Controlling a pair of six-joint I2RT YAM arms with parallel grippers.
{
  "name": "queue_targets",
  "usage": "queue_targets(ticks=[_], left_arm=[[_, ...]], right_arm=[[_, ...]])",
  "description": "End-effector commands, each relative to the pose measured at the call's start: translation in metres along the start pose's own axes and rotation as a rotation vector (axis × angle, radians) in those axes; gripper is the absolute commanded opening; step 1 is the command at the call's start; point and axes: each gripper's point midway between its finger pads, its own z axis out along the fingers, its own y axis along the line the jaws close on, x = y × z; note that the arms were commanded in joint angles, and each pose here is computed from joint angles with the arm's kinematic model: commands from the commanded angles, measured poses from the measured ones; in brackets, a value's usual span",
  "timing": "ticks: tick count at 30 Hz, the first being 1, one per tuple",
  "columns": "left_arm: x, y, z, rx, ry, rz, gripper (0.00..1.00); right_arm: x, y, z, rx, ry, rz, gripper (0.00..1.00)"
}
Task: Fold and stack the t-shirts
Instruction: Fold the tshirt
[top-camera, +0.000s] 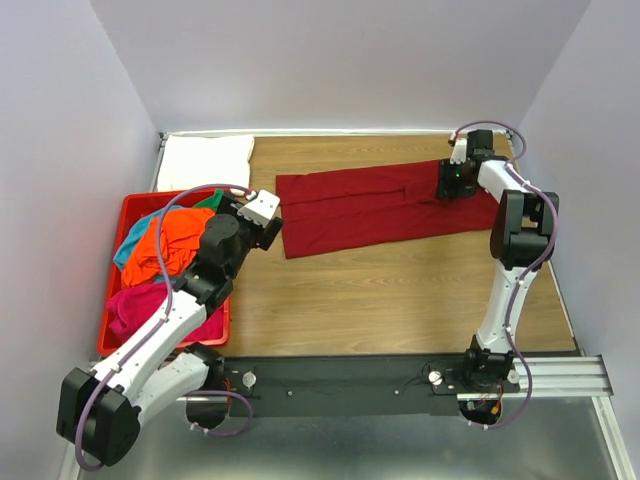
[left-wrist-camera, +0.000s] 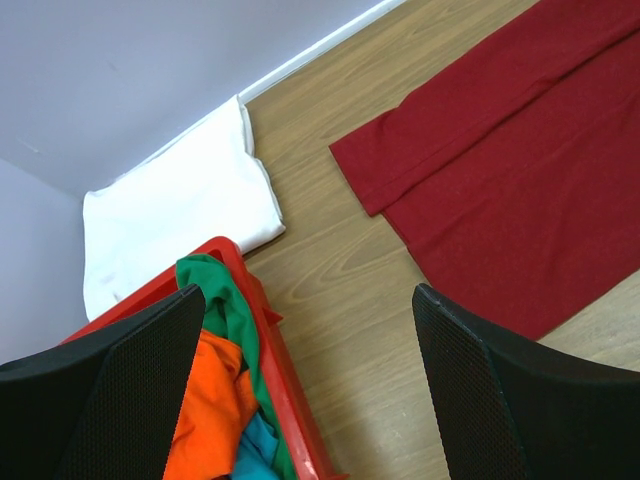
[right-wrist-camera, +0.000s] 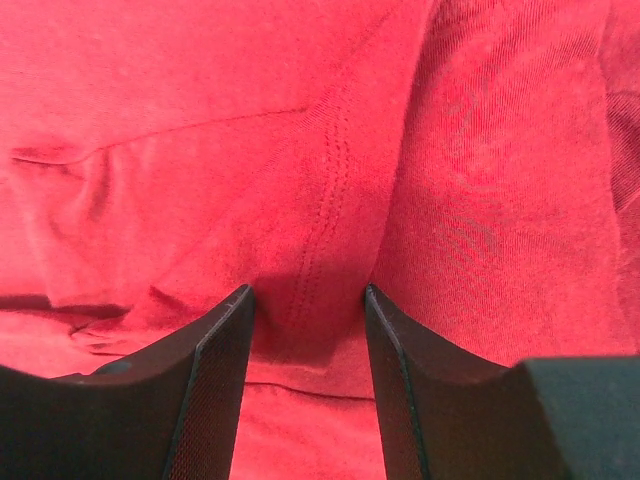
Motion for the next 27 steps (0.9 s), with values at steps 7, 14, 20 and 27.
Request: queue_targets(ticks=[7, 14, 20, 27], left_arm=[[-0.015, -0.001, 0.002, 0.015, -0.045, -0.009, 0.91], [-0.013, -0.002, 0.004, 0.017, -0.038, -0.003, 0.91], [-0.012, -0.003, 0.004, 0.019, -0.037, -0.001, 0.91], [-0.008, -0.006, 0.006, 0.027, -0.025, 0.002, 0.91]], right_arm=[[0.027, -0.001, 0.016, -0.031, 0.073, 0.059, 0.44], [-0.001, 0.008, 0.000, -0.075, 0.001, 0.044, 0.17], [-0.025, 0.022, -0.008, -0.154, -0.050, 0.052, 0.05], [-0.063, 0.052, 0.002, -0.311, -0.108, 0.060, 0.04]])
